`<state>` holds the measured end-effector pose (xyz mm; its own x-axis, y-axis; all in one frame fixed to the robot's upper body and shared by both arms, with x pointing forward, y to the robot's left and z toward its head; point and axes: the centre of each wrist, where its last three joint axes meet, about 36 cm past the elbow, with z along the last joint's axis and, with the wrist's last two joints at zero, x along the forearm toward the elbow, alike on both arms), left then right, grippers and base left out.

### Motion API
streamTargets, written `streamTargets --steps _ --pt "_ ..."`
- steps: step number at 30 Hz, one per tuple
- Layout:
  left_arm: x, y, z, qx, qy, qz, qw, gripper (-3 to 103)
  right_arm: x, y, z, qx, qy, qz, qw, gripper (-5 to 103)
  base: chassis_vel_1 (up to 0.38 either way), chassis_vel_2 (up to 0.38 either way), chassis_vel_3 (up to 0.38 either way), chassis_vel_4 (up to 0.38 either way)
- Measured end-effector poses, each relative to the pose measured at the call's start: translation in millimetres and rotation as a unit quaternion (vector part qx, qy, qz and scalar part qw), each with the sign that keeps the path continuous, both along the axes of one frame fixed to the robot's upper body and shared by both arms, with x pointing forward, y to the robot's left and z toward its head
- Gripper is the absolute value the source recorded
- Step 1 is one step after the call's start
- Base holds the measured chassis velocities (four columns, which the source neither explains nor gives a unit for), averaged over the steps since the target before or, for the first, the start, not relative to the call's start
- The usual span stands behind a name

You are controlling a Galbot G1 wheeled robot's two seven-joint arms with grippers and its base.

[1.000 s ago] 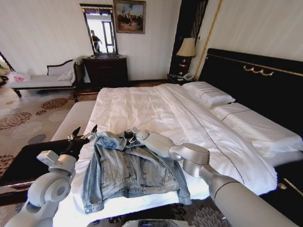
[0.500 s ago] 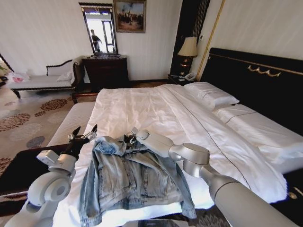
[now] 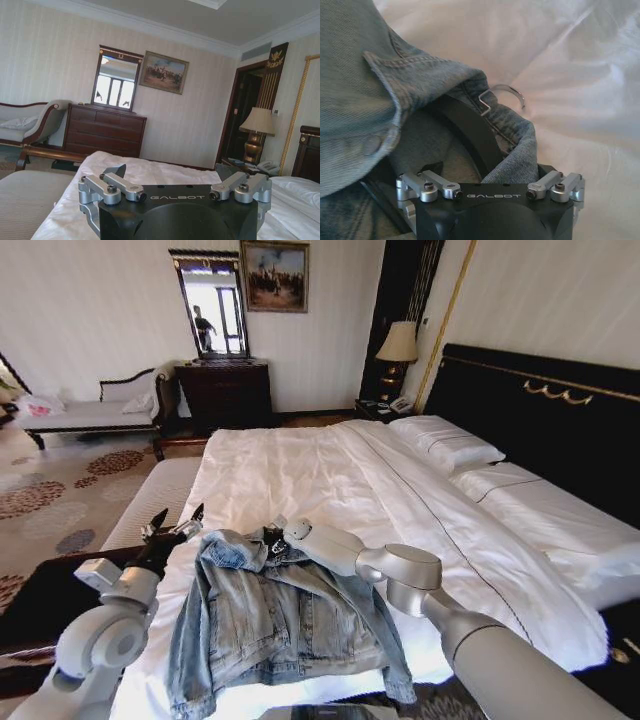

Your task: Pick up the clothes from the bed and hang them on the clothes hanger.

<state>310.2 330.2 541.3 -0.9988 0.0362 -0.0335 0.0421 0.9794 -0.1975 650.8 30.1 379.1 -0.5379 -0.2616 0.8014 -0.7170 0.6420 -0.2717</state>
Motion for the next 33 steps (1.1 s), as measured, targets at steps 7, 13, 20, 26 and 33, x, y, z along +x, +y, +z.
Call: streamTargets --steps 7,13,20,26,33 --pt "0.0 -1.3 -0.3 0.0 0.001 -0.002 1.0 100 0.5 -3.8 -4.9 0.003 -0.006 0.0 1.0 75 0.0 0.0 0.0 0.0" --pt "0.2 -1.2 0.0 0.0 0.001 -0.001 1.0 100 -2.7 -1.9 -7.5 0.005 -0.006 0.007 1.0 47 0.0 0.0 0.0 0.0" --pt "0.5 -1.3 0.3 0.001 0.001 -0.001 1.0 100 -5.5 1.9 -6.0 0.009 -0.007 0.013 1.0 31 0.0 0.0 0.0 0.0" --pt "0.5 -2.1 0.2 0.001 0.001 0.001 1.0 100 -7.2 7.0 -0.5 0.013 -0.015 0.02 1.0 31 0.0 0.0 0.0 0.0" --pt "0.2 -2.2 1.3 0.003 0.0 0.002 1.0 100 -10.3 14.0 6.6 -0.013 -0.077 0.059 0.995 26 0.0 0.0 0.0 0.0"
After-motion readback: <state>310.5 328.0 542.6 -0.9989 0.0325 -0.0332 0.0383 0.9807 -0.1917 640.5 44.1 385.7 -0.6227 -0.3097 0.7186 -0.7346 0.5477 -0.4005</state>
